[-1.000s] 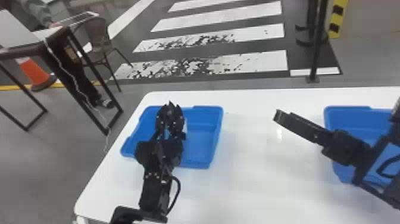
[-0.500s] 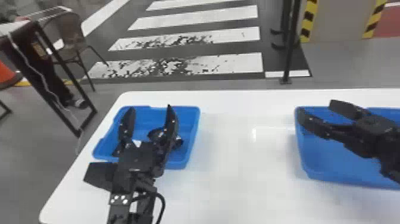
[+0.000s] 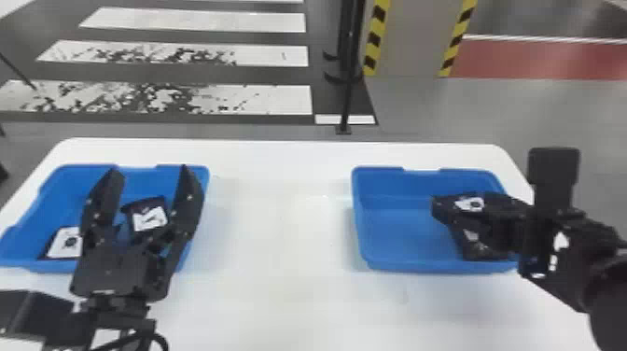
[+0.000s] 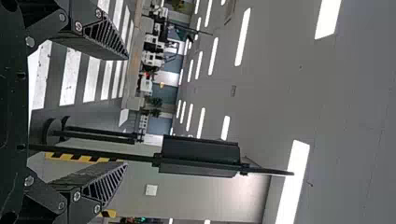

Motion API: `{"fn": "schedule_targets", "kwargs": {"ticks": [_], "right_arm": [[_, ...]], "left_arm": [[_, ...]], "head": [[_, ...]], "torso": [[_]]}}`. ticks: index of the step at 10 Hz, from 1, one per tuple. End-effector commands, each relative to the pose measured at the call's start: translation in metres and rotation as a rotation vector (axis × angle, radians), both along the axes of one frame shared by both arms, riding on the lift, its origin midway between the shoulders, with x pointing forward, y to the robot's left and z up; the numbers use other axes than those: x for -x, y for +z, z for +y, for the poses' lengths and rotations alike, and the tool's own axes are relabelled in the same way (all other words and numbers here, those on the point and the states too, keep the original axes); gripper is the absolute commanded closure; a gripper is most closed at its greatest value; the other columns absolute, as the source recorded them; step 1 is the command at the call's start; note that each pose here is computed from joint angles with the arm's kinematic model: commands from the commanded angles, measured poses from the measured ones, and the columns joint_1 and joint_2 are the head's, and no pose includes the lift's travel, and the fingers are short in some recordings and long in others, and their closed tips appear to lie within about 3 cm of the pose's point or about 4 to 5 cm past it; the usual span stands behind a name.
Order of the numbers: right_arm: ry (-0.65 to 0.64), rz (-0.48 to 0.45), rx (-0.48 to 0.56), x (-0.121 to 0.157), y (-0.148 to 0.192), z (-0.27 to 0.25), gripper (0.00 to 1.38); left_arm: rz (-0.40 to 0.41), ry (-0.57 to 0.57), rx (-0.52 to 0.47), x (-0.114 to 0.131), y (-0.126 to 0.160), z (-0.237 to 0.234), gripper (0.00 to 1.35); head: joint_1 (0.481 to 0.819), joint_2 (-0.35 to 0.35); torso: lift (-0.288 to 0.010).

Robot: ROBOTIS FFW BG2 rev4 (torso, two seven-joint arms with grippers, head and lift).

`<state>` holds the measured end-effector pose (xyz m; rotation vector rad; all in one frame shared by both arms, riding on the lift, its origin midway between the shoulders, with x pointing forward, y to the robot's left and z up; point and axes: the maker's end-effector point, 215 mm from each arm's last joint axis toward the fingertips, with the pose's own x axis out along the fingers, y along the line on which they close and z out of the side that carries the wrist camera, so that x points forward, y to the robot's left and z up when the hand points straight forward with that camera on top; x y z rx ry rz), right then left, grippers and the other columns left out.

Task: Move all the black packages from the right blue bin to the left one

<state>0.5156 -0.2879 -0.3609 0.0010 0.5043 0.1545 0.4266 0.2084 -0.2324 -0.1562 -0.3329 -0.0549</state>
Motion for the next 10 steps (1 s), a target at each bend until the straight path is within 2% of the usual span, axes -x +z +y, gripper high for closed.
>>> {"fn": "schedule_targets", "kwargs": {"ticks": [1, 3, 6, 8, 10], "right_arm": [[-0.032, 0.011, 0.018, -0.014, -0.003, -0.018, 0.13], [-0.069, 0.027, 0.058, -0.02, 0.0, -0.032, 0.13], [-0.147, 0.167, 0.13, -0.003, -0.028, -0.046, 0.14], [-0.16, 0.192, 0.141, -0.003, -0.035, -0.049, 0.14], [-0.178, 0.205, 0.175, -0.009, -0.035, -0.055, 0.14]], "left_arm": [[0.032, -0.025, 0.036, -0.003, -0.008, -0.007, 0.28], [0.037, -0.04, 0.051, -0.004, -0.009, -0.01, 0.28], [0.095, -0.064, 0.097, -0.008, -0.026, -0.012, 0.28], [0.109, -0.066, 0.108, -0.009, -0.03, -0.01, 0.28], [0.177, -0.09, 0.147, -0.012, -0.052, -0.014, 0.28]], "head": [[0.695, -0.092], [0.695, -0.12], [0.695, -0.154], [0.695, -0.162], [0.695, -0.164]], "torso": [[-0.178], [-0.178], [-0.178], [-0.178], [-0.178]]}}
